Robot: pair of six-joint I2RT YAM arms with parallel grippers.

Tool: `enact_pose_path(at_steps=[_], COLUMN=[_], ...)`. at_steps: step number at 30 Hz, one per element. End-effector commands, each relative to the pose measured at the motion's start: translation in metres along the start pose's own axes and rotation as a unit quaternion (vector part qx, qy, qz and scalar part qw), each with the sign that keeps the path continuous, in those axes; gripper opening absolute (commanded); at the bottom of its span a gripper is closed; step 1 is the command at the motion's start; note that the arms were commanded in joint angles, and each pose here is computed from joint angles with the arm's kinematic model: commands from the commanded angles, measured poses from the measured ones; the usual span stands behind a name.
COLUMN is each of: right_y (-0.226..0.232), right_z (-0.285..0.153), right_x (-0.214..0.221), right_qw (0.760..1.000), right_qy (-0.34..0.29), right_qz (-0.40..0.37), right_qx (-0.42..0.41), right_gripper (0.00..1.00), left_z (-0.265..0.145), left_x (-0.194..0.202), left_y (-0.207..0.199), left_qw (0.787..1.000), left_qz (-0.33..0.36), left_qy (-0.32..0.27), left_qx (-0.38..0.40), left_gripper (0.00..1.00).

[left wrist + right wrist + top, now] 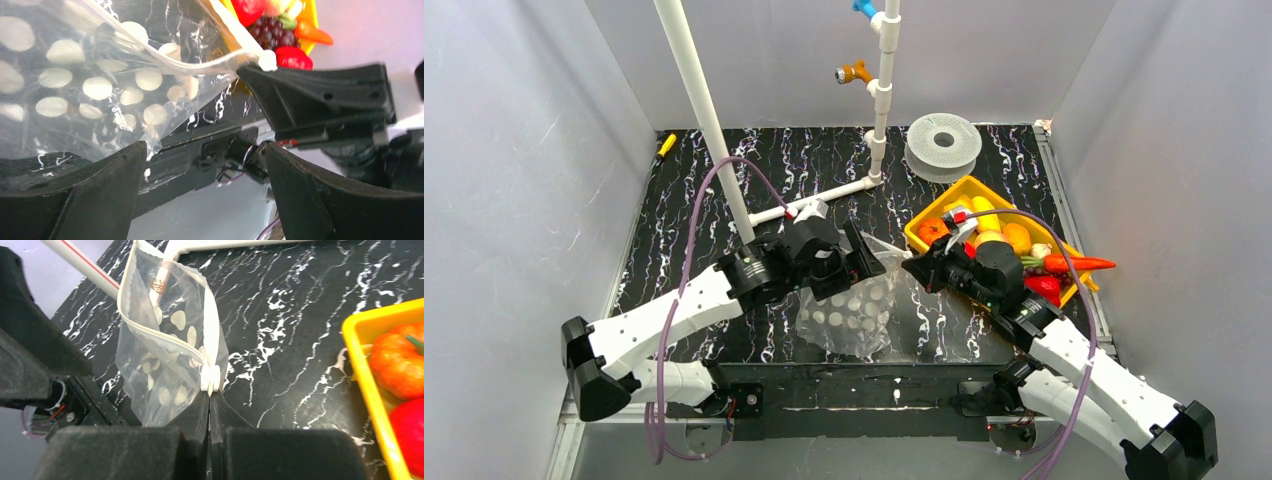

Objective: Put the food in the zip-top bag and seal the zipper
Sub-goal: Pick up the zipper food storage bag at the center of the board.

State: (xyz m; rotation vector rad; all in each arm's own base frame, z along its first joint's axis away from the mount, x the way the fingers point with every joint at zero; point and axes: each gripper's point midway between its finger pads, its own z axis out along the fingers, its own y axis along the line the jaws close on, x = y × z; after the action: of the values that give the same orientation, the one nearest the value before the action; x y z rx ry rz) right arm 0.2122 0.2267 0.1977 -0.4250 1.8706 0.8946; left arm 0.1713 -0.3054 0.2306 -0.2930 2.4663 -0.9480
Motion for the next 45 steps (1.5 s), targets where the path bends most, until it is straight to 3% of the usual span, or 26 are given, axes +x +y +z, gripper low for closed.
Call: enact_pose_path(at_steps=[1,5,8,12,19,26,31,41,45], right_y=[-0.018,-0.02,-0.022,-0.03,-0.036,-0.037,-0.035,-0.033,-0.033], right_z=[-0.009,-0.011,-0.014,-0.02,-0.027,-0.034,-0.039,-0.04,-0.04], right_x=[-0.01,-0.013,-0.018,-0.023,-0.035,-0.047,-0.048,-0.045,-0.045], right_qw=[0.998,0.997,0.996,0.994,0.989,0.984,0.983,0.984,0.983], right_qy=[-0.022,-0.023,-0.031,-0.055,-0.084,-0.115,-0.128,-0.122,-0.124], right_qz=[-0.034,-0.04,-0.031,-0.019,-0.035,-0.055,-0.062,-0.074,-0.076], right_qx=[0.053,0.062,0.073,0.098,0.116,0.122,0.116,0.109,0.108], right_gripper=[0.01,0.01,0.01,0.01,0.01,0.01,0.01,0.01,0.01], left_z=[-0.009,-0.005,-0.004,0.002,0.022,0.042,0.044,0.064,0.073], left_x=[-0.02,-0.037,-0.055,-0.066,-0.064,-0.069,-0.077,-0.086,-0.078], left_y=[-0.015,-0.032,-0.039,-0.037,-0.052,-0.059,-0.031,-0.006,-0.006], left_qw=[0.995,0.988,0.97,0.95,0.947,0.949,0.948,0.946,0.951], left_qz=[-0.045,0.009,0.079,0.134,0.13,0.123,0.035,-0.027,-0.034], left_qy=[-0.079,-0.149,-0.214,-0.244,-0.237,-0.216,-0.204,-0.185,-0.168], left_qx=[-0.035,-0.05,-0.078,-0.143,-0.173,-0.195,-0.243,-0.264,-0.258], left_gripper=[0.86,0.86,0.85,0.86,0.87,0.83,0.69,0.66,0.51])
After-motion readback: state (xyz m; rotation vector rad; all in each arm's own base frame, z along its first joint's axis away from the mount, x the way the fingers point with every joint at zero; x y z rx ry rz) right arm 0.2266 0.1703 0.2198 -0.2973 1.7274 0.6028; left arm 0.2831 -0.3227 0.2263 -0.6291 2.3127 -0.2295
